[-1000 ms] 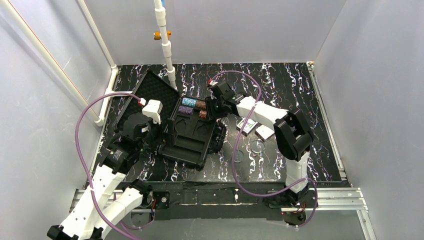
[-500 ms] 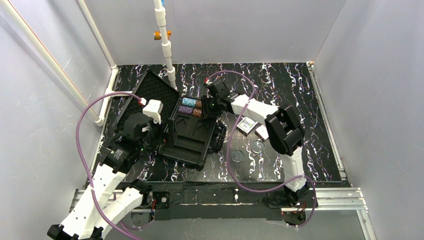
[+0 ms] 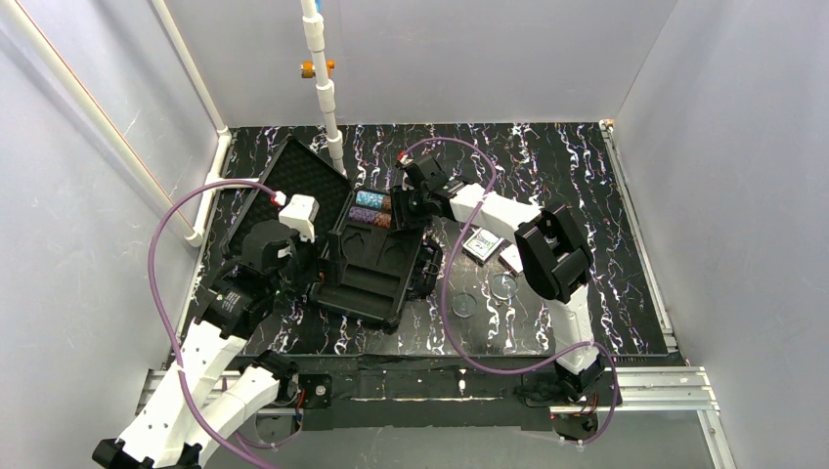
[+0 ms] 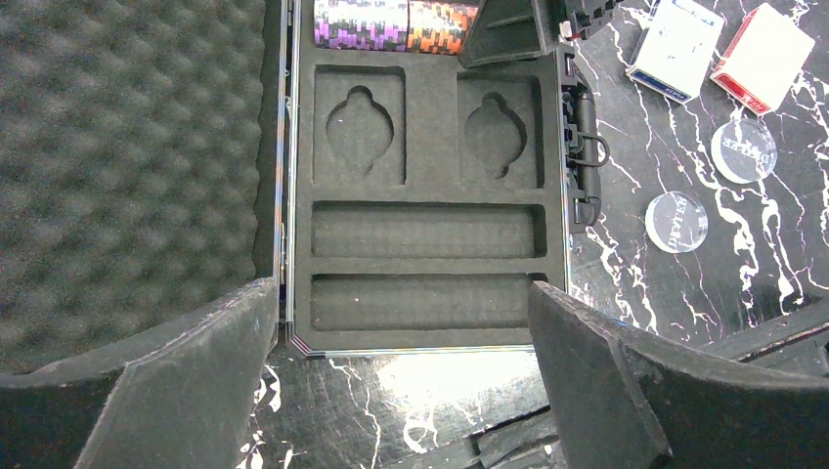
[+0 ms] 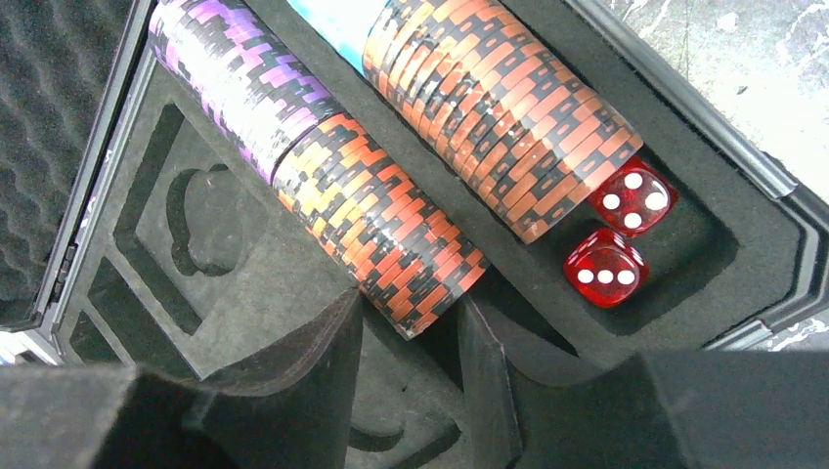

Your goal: Pack up texas hold em set

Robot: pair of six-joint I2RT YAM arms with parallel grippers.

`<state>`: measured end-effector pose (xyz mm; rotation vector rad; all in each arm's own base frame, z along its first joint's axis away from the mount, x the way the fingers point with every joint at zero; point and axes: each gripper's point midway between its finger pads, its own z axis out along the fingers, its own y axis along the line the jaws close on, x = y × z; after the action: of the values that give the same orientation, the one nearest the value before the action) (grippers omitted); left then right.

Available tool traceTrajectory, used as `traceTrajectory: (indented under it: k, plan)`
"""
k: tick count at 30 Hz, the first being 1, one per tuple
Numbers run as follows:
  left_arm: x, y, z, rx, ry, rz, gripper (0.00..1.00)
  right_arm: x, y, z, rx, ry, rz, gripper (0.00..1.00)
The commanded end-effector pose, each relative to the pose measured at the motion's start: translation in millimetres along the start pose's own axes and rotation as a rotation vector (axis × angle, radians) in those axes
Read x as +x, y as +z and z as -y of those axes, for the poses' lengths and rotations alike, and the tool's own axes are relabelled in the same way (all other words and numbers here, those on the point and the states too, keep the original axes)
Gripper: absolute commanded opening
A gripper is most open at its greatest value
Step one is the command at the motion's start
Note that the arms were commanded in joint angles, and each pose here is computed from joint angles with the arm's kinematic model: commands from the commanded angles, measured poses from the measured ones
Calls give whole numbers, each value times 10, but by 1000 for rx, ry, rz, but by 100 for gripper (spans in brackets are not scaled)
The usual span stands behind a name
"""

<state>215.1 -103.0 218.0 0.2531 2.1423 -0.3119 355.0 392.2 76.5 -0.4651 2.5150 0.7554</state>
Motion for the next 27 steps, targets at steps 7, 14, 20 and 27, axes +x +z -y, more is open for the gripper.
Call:
traceTrajectory:
  k: [7, 14, 20, 27]
  plan:
    - [-38, -59, 14, 10, 9, 17, 99, -374, -401, -212, -12, -89, 123, 65]
    - [-31, -51, 24, 15, 6, 11, 99, -475, -751, -155, 56, -127, 175, 71]
    - [-44, -70, 16, 12, 4, 22, 99, -511, -1066, 79, 172, -133, 222, 80]
    - [-65, -101, 12, 10, -3, 37, 99, -424, -1404, 461, 305, -82, 265, 93]
